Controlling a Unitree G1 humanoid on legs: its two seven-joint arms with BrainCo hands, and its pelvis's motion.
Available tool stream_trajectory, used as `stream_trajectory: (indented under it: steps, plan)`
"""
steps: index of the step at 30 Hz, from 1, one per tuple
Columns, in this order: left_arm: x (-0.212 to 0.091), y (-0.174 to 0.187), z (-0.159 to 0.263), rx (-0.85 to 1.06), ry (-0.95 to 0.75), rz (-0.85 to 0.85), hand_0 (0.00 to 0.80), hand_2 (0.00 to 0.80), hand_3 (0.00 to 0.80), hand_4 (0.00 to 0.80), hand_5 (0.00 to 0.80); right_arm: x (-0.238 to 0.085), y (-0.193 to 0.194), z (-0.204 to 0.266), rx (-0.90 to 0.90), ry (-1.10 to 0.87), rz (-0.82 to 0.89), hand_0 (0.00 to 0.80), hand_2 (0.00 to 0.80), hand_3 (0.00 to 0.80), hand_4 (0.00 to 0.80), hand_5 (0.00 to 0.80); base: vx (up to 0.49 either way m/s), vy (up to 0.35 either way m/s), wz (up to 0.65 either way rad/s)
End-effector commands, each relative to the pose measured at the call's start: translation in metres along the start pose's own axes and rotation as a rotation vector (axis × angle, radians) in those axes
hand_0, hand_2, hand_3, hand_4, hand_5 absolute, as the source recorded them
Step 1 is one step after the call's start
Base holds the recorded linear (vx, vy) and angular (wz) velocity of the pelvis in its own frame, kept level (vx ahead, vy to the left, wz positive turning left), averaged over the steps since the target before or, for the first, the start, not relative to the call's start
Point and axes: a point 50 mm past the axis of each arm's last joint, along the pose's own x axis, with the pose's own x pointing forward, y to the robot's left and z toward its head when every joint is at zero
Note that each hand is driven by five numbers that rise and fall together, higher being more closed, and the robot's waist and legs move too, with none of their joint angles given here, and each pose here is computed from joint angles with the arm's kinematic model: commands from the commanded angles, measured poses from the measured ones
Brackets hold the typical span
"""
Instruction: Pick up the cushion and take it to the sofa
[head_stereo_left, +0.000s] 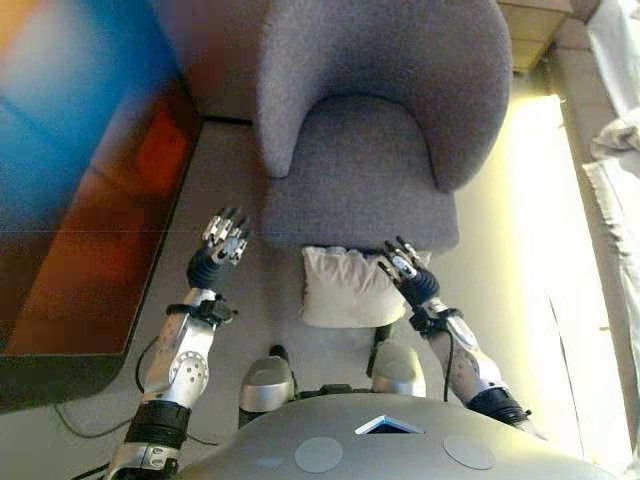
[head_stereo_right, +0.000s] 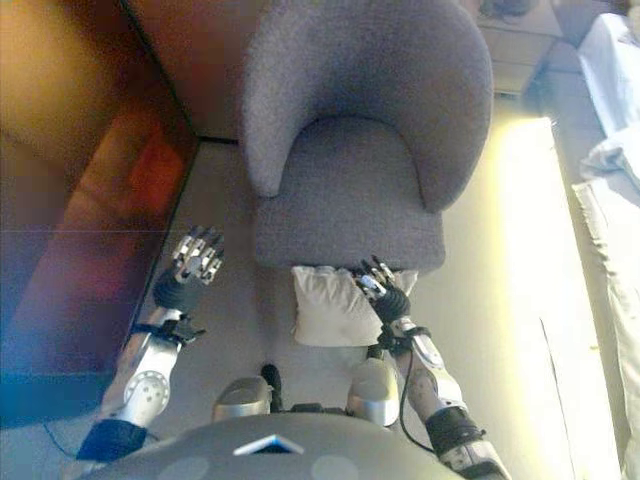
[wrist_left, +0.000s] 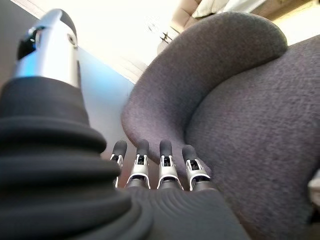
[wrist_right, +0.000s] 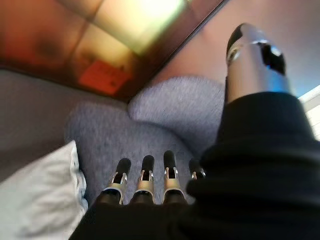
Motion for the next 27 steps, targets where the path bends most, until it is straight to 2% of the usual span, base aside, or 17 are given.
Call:
stream_trajectory:
  steps: [1, 8, 16, 23, 27]
  plan:
    - [0.001, -0.003, 0.035, 0.097, -0.129, -0.079, 0.0, 0.0, 0.0, 0.0, 0.0, 0.012, 0.026, 0.009, 0.029, -0.062, 0.109, 0.0, 0.0, 0.0, 0.0, 0.0, 0.265, -0.08, 0.07]
    - [0.0, -0.001, 0.032, 0.07, -0.112, -0.059, 0.0, 0.0, 0.0, 0.0, 0.0, 0.014, 0.03, 0.009, 0.015, -0.054, 0.109, 0.0, 0.0, 0.0, 0.0, 0.0, 0.223, -0.139, 0.06]
    - [0.008, -0.013, 0.025, 0.002, -0.121, -0.055, 0.0, 0.0, 0.0, 0.0, 0.0, 0.013, 0.016, 0.015, -0.055, -0.022, 0.083, 0.0, 0.0, 0.0, 0.0, 0.0, 0.167, -0.132, 0.04]
    - [0.004, -0.01, 0.031, -0.02, -0.162, -0.012, 0.0, 0.0, 0.0, 0.0, 0.0, 0.012, 0.015, 0.015, -0.11, 0.004, 0.121, 0.0, 0.0, 0.0, 0.0, 0.0, 0.191, 0.194, -0.35]
    - [0.006, -0.009, 0.035, 0.012, -0.16, -0.067, 0.0, 0.0, 0.0, 0.0, 0.0, 0.011, 0.015, 0.02, -0.079, -0.054, 0.103, 0.0, 0.0, 0.0, 0.0, 0.0, 0.078, 0.099, -0.18]
